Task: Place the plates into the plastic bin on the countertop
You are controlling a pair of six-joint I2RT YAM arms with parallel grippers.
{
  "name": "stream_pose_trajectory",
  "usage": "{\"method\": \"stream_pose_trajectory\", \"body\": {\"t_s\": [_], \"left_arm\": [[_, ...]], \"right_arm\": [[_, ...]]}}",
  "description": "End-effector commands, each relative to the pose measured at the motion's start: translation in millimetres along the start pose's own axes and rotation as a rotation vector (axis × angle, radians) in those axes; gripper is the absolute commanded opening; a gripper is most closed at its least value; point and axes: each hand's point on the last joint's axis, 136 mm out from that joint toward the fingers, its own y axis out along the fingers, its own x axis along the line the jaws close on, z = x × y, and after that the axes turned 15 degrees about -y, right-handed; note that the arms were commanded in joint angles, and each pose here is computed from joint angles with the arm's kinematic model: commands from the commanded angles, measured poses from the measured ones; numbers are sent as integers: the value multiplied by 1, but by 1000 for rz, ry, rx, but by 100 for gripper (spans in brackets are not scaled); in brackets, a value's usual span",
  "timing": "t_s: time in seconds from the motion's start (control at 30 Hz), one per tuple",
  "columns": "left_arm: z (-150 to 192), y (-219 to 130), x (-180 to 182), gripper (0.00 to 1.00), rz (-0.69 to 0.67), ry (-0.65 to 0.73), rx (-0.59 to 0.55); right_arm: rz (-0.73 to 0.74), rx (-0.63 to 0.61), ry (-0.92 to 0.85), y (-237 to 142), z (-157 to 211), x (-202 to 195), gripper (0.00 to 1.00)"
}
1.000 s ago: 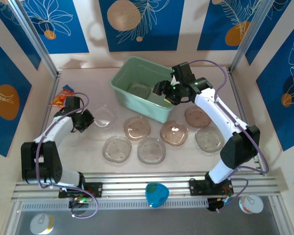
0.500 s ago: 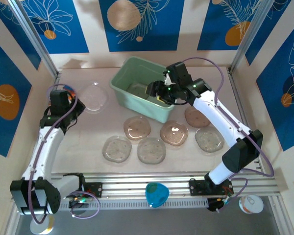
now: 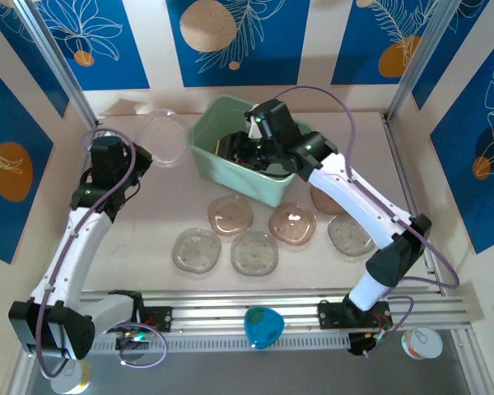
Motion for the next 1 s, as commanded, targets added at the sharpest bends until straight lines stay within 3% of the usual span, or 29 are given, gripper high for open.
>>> {"method": "stream_pose_trajectory", "body": {"t_s": [0.0,0.4,0.77,0.97], "left_arm": [[-8,-8,-44,0,111,-35,-81],[30,7,-76,0,173,-58,-44],[50,7,-88,0,206,-67,-18],[55,7,-85,0,206,-80,-18]], "right_arm": [[40,-65,44,10,-15,-4,49],[44,-173,99,27,-43,-7,50],[51,-178,165,52,-48,-24,50],[75,-204,189,54,-51,-30,40]]}}
